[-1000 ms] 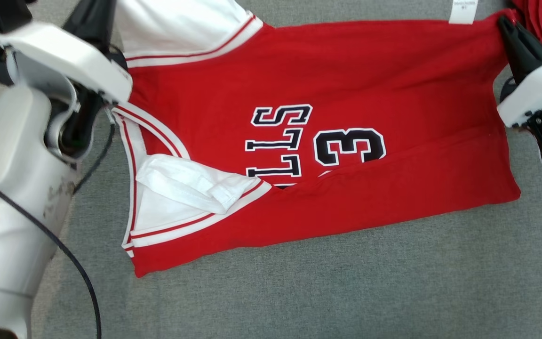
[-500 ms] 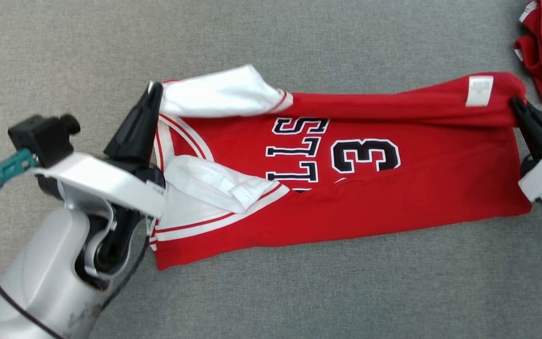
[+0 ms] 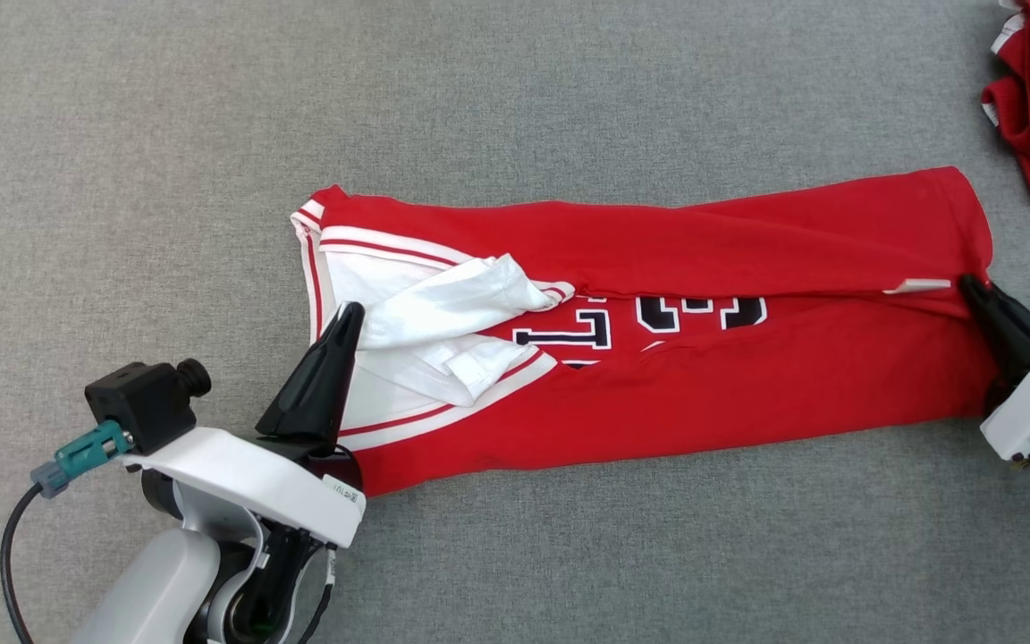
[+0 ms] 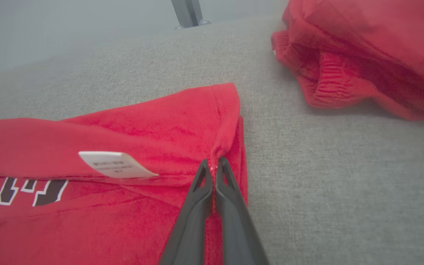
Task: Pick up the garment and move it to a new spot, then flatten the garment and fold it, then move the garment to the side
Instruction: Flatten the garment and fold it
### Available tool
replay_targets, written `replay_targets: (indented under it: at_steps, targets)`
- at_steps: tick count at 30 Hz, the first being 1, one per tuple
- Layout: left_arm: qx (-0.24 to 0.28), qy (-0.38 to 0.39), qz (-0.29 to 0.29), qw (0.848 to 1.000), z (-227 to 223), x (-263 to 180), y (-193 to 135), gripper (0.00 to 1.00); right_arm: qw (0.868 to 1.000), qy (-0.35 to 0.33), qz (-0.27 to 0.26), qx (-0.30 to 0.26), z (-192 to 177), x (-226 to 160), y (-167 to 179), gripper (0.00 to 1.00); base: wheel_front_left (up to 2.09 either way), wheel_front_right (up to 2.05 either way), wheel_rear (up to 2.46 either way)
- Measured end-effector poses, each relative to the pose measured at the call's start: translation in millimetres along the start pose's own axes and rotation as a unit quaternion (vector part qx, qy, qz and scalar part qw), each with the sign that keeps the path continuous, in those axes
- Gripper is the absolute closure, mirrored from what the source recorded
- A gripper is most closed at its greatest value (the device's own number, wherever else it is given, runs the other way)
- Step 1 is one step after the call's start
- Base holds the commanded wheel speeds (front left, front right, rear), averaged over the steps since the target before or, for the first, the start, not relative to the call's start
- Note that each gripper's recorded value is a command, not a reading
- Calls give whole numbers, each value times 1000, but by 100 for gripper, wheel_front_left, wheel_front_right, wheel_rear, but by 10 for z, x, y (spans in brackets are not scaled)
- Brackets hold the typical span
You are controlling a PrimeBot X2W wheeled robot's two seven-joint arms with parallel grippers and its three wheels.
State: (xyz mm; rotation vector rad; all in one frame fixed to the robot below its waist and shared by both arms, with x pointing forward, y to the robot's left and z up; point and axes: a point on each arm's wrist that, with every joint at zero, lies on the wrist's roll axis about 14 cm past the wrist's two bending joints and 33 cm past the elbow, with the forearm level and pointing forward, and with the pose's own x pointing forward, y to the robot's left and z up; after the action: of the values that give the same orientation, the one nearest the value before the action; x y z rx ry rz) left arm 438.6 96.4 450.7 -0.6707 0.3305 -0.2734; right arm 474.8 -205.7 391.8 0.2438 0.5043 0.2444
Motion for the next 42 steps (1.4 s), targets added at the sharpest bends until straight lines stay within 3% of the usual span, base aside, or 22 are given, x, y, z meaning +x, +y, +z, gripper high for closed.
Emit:
replay_targets:
  at_steps: [16, 17, 18, 19, 21, 22, 23, 24, 25, 29, 33, 42]
  targets:
    - [-20, 28, 30, 999, -200, -101, 167, 100, 999, 19, -23, 25, -272, 22, -76, 100, 0, 0, 0]
    - [-17, 33, 36, 999, -231, -108, 197, 100, 999, 20, -23, 26, -282, 25, -76, 95, 0, 0, 0]
    - [-16, 36, 41, 998, -257, -113, 226, 100, 999, 19, -25, 26, -282, 30, -83, 80, 0, 0, 0]
    - [-17, 41, 47, 998, -288, -117, 253, 100, 999, 20, -27, 29, -297, 30, -95, 38, 0, 0, 0]
    - [-16, 54, 55, 997, -368, -128, 297, 100, 999, 13, -30, 31, -287, 34, -110, 38, 0, 0, 0]
    - [-16, 59, 58, 996, -397, -127, 308, 96, 999, 11, -34, 30, -287, 32, -128, 0, 0, 0, 0]
    - [-12, 62, 59, 996, -415, -126, 315, 65, 999, 6, -35, 28, -270, 27, -138, 0, 0, 0, 0]
    - [-7, 60, 61, 996, -415, -128, 319, 22, 999, -1, -37, 24, -245, 21, -144, 0, 0, 0, 0]
    - [-2, 57, 62, 996, -402, -128, 322, 0, 999, -6, -38, 21, -228, 12, -148, 0, 0, 0, 0]
    - [12, 34, 62, 997, -280, -107, 306, 0, 998, -32, -44, -5, -124, -42, -192, 0, 0, 0, 0]
    - [52, -19, 74, 996, -13, -127, 330, 0, 991, -101, -49, -70, 272, -113, -224, 0, 0, 0, 0]
    - [108, -120, 66, 985, 402, -181, 69, 0, 970, -215, 13, -114, 767, -260, 536, 0, 0, 0, 0]
